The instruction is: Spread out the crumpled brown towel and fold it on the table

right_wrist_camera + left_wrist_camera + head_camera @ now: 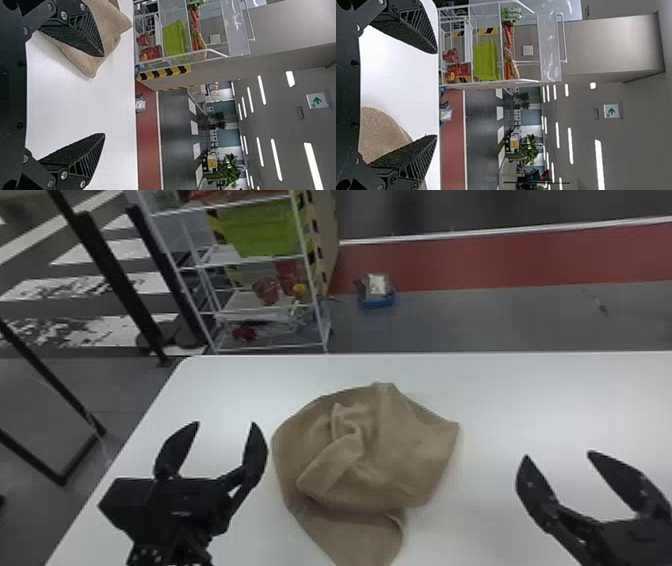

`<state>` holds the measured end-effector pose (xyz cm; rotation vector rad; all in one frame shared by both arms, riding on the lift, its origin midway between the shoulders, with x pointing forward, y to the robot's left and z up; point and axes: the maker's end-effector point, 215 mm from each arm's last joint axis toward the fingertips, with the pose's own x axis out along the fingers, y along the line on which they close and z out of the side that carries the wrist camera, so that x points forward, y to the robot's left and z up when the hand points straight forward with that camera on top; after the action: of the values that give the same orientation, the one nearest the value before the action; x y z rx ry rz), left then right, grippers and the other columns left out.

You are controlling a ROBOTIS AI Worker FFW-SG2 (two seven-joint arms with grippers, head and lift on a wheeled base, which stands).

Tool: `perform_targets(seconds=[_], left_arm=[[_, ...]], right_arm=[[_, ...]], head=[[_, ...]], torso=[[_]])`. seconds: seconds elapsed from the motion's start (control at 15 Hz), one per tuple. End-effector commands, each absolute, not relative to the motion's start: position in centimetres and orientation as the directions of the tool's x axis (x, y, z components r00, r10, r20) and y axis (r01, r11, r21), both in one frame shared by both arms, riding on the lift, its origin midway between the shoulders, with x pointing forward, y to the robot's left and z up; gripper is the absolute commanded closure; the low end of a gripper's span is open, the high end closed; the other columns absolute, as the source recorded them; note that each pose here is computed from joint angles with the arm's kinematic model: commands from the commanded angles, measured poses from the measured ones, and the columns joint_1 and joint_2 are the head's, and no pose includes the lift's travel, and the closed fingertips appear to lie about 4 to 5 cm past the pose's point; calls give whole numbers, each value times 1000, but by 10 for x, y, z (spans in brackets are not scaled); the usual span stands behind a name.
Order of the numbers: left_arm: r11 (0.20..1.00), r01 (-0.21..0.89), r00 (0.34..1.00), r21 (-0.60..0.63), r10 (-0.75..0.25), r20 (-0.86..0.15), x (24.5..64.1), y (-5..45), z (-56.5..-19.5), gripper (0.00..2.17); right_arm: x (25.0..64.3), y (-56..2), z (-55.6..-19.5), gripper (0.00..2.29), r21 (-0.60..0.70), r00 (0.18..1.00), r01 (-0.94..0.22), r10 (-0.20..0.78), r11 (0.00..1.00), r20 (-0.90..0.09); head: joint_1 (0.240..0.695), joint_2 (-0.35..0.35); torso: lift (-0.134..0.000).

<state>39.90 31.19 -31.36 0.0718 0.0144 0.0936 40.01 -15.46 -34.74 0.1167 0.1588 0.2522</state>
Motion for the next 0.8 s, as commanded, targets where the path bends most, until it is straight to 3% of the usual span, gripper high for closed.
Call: perform_targets(seconds=[0.0,0.73], left_arm=[[993,-95,995,70,96,-10,400,312,-314,144],[994,-80,997,68,81,-8,401,308,-313,144]], right_arm=[[401,-157,-347,191,132,957,-236,254,963,-141],[408,-164,-322,191,103,966,-244,250,964,-58]], head=[[695,221],[695,204]], torso=[[-124],[-124]])
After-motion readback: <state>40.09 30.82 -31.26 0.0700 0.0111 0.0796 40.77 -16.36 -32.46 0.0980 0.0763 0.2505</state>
